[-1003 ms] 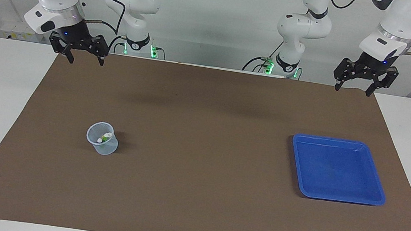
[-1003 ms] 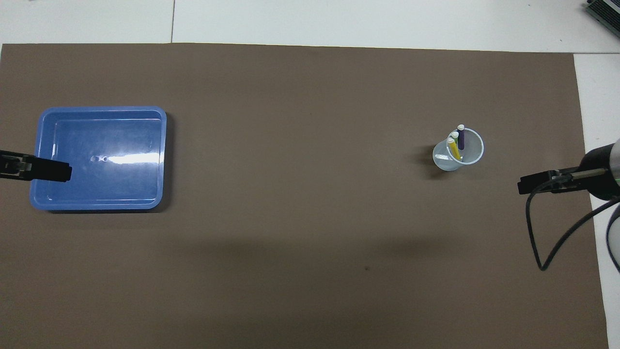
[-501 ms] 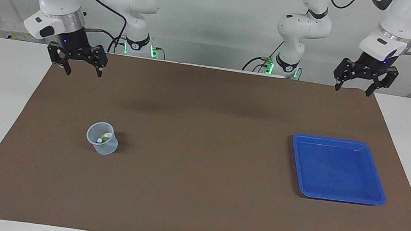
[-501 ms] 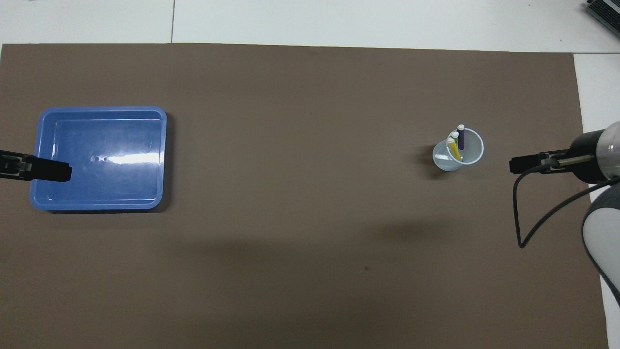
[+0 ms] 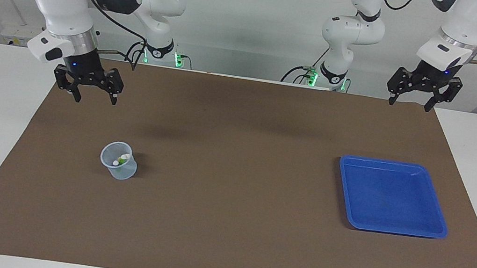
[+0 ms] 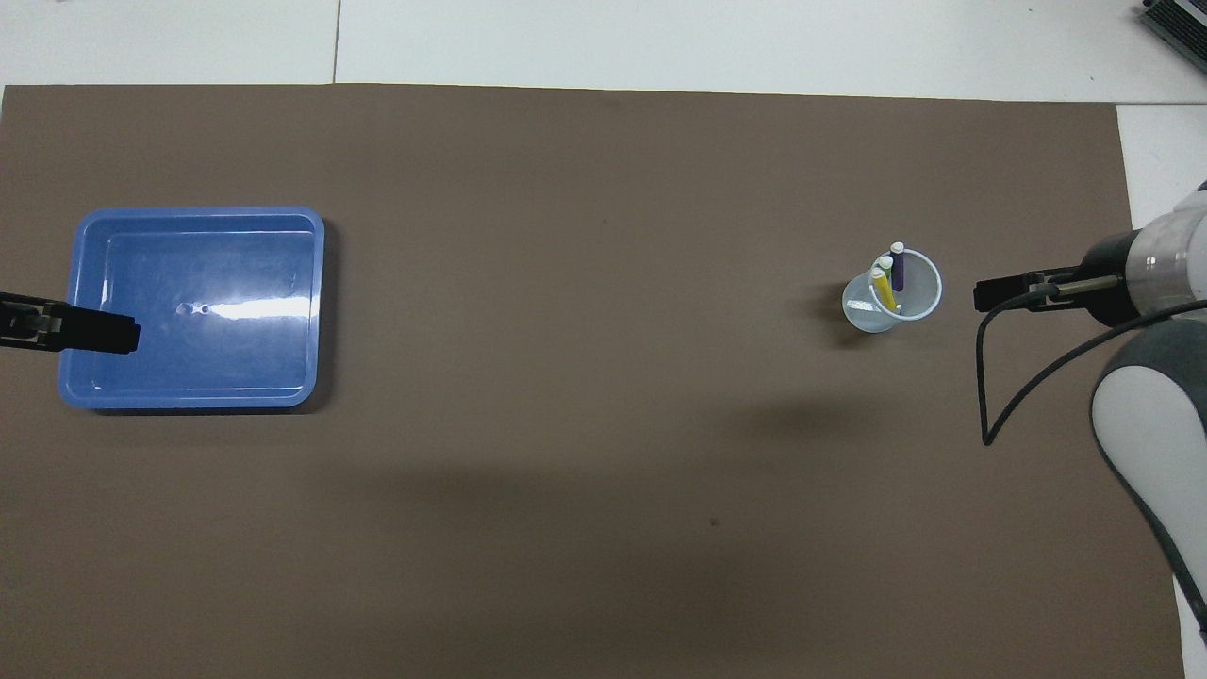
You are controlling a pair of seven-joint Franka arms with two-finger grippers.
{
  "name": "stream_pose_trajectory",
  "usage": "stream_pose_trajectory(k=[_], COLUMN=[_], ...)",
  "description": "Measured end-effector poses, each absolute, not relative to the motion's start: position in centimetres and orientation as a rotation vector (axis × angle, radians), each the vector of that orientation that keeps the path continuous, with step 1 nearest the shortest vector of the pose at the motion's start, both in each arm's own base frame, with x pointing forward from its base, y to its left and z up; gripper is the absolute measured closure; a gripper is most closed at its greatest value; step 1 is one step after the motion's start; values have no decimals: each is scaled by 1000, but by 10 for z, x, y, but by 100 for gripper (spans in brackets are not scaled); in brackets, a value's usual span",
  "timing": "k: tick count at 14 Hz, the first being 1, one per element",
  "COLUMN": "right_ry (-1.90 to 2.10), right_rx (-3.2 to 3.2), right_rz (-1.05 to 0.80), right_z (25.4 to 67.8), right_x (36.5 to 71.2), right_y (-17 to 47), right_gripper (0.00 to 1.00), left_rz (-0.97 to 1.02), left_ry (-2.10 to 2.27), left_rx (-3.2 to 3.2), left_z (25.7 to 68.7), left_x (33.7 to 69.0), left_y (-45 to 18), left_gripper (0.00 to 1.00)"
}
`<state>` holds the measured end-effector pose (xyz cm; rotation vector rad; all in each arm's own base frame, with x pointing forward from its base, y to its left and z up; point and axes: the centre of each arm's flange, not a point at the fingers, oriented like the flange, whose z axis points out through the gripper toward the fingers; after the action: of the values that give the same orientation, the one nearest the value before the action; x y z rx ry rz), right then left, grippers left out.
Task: Right arm passes pens to left for tray arrangement
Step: 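Move the right gripper toward the white cup of pens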
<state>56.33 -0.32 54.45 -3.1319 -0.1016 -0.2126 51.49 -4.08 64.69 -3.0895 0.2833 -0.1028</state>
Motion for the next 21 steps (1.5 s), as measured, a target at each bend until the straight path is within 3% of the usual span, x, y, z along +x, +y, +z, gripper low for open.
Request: stream_pose_trajectory(k=[14, 21], right_ry=[-182, -24], right_rx=[-3130, -3103], right_rz=[-295, -347], right_z=[490, 479], right_x=[601, 623], right_y=[-4, 39], right_gripper=[0, 0], left_rz=[-103, -103], left_ry=[283, 283], left_rx=[-3090, -3090], left_z=[647, 647], left_x=[515, 515], left_y=[-41, -41], left_gripper=[0, 0])
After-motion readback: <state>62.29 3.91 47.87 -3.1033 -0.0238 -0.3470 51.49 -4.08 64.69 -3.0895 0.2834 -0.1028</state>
